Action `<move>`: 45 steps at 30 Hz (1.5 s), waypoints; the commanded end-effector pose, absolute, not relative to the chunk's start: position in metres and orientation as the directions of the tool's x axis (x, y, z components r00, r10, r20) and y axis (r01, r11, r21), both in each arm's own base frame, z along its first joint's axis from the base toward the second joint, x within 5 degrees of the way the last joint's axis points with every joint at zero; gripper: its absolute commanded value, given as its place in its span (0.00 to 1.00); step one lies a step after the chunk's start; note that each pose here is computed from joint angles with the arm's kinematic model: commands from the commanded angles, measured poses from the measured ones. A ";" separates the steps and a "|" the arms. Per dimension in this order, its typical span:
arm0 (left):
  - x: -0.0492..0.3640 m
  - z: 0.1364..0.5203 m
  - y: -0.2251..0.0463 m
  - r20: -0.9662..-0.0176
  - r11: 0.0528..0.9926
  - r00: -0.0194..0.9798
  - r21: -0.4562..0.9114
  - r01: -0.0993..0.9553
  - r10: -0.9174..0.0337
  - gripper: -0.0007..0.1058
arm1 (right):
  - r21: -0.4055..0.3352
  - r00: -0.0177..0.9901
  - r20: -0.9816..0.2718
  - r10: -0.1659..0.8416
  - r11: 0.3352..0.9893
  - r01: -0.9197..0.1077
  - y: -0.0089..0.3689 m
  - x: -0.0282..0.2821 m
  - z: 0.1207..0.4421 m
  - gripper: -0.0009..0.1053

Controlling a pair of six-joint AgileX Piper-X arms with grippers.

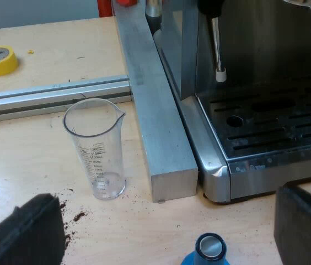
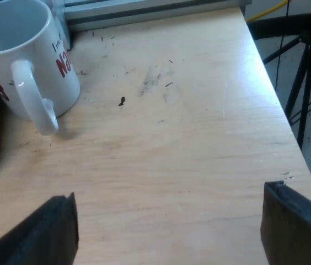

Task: Place mug into machine

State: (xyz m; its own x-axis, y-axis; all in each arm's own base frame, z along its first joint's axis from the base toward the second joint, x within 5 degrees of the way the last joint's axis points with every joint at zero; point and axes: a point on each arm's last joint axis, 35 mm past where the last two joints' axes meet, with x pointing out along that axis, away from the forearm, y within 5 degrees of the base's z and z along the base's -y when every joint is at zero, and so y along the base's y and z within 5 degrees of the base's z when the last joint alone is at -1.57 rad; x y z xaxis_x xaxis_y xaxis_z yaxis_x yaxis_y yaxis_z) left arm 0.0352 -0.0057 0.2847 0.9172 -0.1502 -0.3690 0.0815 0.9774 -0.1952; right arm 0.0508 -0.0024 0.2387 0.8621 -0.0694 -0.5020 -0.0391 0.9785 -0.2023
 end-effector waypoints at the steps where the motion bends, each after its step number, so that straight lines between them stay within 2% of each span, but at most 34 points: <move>1: 0.038 0.285 -0.006 -0.367 0.976 0.917 -0.196 0.091 -0.159 0.74 | -0.211 0.866 -0.496 -0.066 0.976 -0.046 -0.002 0.052 0.241 0.67; 8: 0.038 0.285 -0.007 -0.366 0.974 0.914 -0.201 0.104 -0.173 0.74 | -0.204 0.869 -0.491 -0.057 0.978 -0.051 -0.002 0.052 0.241 0.67; 10: 0.038 0.287 -0.008 -0.361 0.971 0.913 -0.208 0.122 -0.192 0.74 | -0.185 0.881 -0.472 -0.024 0.980 -0.073 -0.001 0.052 0.246 0.67; 14: 0.032 0.298 -0.010 -0.328 0.949 0.902 -0.237 0.210 -0.281 0.74 | -0.190 0.900 -0.435 -0.007 0.978 -0.085 0.000 0.047 0.261 0.67; 17: 0.027 0.307 -0.012 -0.296 0.922 0.885 -0.258 0.289 -0.360 0.74 | -0.244 0.894 -0.448 0.023 0.959 -0.147 0.001 0.043 0.278 0.67; 20: 0.029 0.315 -0.015 -0.267 0.892 0.861 -0.266 0.365 -0.432 0.74 | -0.207 0.869 -0.485 0.095 0.953 -0.220 0.003 0.049 0.286 0.67; 23: 0.036 0.316 -0.020 -0.286 0.848 0.804 -0.281 0.449 -0.521 0.74 | -0.162 0.838 -0.518 0.172 0.942 -0.293 0.006 0.059 0.291 0.67; 29: 0.050 0.309 -0.036 -0.376 0.742 0.644 -0.254 0.620 -0.666 0.74 | -0.082 0.777 -0.563 0.281 0.917 -0.391 0.010 0.075 0.288 0.67; 33: 0.058 0.298 -0.046 -0.411 0.685 0.567 -0.240 0.688 -0.714 0.74 | -0.130 0.773 -0.562 0.293 0.892 -0.432 0.011 0.082 0.288 0.67; 36: 0.066 0.286 -0.054 -0.379 0.650 0.548 -0.229 0.725 -0.745 0.74 | -0.161 0.779 -0.553 0.297 0.879 -0.449 0.011 0.086 0.287 0.67; 45: 0.081 0.251 -0.068 -0.262 0.605 0.553 -0.193 0.773 -0.791 0.74 | -0.166 0.782 -0.548 0.297 0.877 -0.450 0.011 0.098 0.254 0.67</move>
State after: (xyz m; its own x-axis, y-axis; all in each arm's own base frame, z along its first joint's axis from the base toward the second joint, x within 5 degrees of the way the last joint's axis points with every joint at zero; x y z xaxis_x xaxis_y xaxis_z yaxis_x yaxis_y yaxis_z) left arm 0.0797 -0.0661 0.2479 0.5547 -0.7751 -0.3025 0.7561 0.6213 -0.2056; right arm 0.0960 0.0103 0.2543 0.7712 0.2856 -0.5689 -0.4381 0.8865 -0.1490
